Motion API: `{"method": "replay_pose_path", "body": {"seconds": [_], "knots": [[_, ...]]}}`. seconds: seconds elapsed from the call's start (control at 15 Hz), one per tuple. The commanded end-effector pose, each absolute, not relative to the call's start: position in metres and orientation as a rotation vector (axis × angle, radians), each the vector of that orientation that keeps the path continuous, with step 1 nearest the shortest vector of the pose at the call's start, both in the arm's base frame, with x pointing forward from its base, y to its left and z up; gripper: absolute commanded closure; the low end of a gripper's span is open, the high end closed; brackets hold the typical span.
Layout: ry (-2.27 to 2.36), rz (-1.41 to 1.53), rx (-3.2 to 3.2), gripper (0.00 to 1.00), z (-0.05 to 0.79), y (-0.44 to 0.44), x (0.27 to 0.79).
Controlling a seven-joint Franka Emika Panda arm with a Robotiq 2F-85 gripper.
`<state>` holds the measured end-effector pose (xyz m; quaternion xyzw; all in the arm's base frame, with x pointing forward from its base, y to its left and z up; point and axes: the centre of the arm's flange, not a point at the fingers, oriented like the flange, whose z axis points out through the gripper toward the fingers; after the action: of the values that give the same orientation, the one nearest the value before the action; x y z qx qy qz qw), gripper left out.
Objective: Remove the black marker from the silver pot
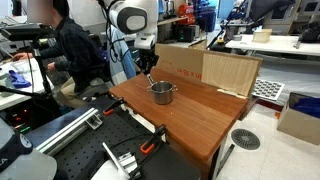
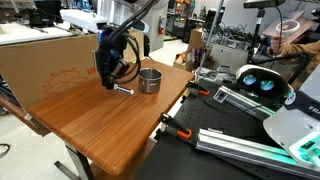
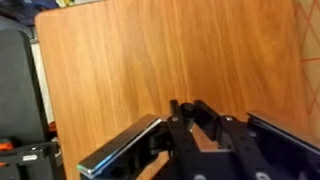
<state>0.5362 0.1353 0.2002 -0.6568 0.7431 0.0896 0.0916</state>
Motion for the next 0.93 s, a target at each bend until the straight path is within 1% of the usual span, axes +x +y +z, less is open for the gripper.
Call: {"method": "replay_pose_path", "body": {"seconds": [0.0, 0.47, 0.6, 0.67, 0.73, 0.8, 0.87], "knots": [[2.238, 0.308, -1.935, 0.94, 0.18, 0.14, 0.545], [2.29, 0.374, -1.966, 0.94, 0.131, 0.146, 0.542], [2.293, 0.368, -1.959, 0.94, 0.132, 0.146, 0.545], [2.301, 0.362, -1.957, 0.53, 0.134, 0.147, 0.545], [2.298, 0.356, -1.958, 0.5, 0.135, 0.146, 0.545], [2.3, 0.354, -1.956, 0.45, 0.135, 0.147, 0.546], [2.299, 0.351, -1.956, 0.37, 0.135, 0.147, 0.546]]}}
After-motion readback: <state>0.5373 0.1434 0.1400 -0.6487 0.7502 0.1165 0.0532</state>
